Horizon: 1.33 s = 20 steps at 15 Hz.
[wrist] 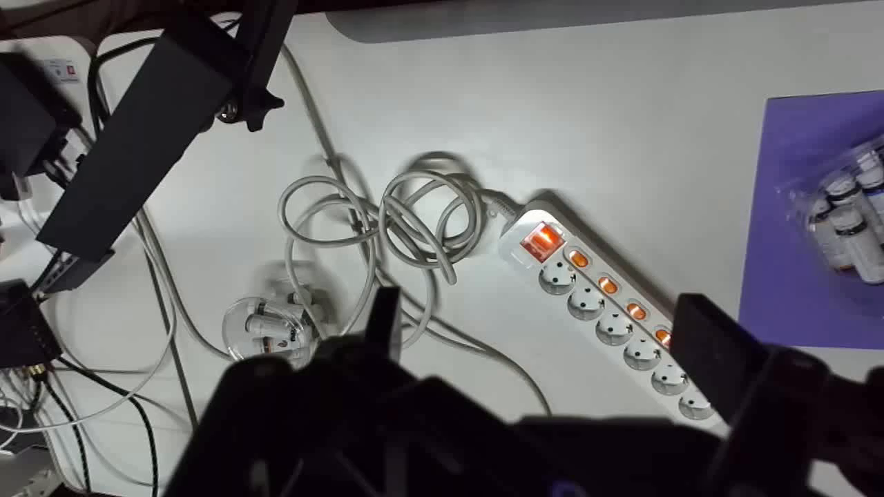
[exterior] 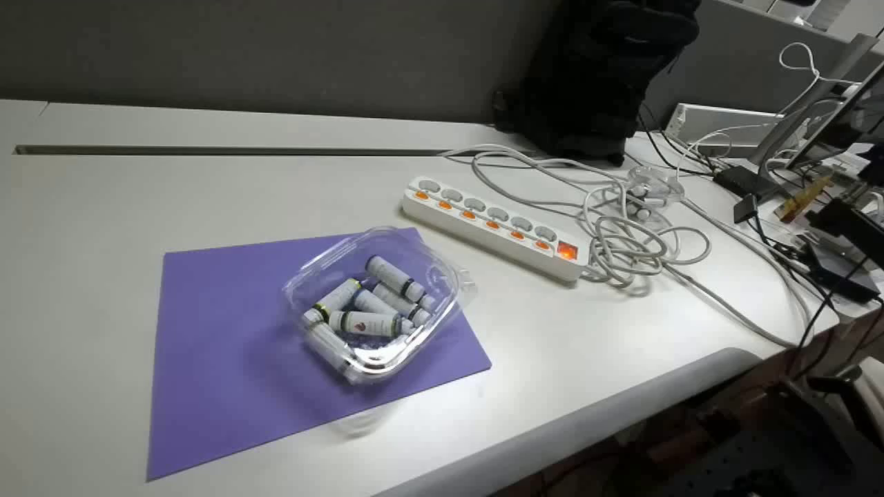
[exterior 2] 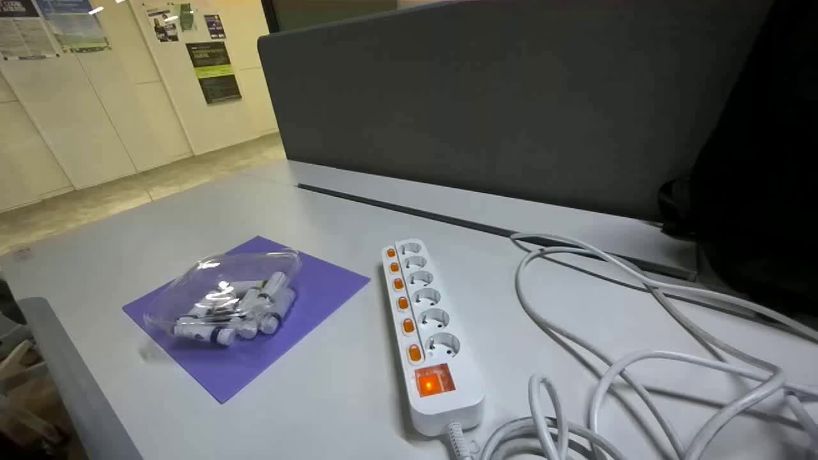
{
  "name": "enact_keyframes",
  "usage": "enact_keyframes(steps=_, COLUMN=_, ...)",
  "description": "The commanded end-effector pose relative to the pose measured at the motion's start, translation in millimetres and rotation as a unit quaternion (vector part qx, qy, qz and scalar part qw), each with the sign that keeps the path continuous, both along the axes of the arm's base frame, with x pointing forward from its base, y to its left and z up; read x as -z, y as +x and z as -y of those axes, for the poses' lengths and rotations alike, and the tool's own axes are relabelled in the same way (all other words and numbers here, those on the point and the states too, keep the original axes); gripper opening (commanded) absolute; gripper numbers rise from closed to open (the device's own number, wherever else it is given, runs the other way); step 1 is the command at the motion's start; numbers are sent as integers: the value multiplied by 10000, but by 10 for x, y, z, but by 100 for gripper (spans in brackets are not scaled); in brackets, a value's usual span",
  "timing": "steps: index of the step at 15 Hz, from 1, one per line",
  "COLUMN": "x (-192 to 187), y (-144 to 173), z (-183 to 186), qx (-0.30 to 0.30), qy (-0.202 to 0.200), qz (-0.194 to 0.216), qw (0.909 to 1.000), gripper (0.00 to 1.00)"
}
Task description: Turn on the third from last switch on the extension cord
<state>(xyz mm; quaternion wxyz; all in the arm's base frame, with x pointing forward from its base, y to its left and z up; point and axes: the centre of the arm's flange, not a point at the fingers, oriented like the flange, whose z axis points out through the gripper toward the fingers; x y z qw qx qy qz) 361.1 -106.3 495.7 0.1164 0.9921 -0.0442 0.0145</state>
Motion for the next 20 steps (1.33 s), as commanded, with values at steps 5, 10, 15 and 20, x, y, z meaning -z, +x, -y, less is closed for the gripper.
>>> enact_keyframes(steps=5, x=-7, y=1, z=0, qx=-3, qy=-3, qz=18, qw=10000, gripper=100)
enact_keyframes(steps=10, x=-8, y=1, z=0, qx=-3, qy=-3, qz=20, qw=10000, gripper=100)
enact_keyframes(steps=15, x=-9, y=248, z=150, qx=665, qy=-57, qz=882, qw=9939, gripper=100)
enact_keyframes(steps=20, x=209, y=687, z=626, qx=1510, qy=61, qz=1581, qw=9758, gripper=100)
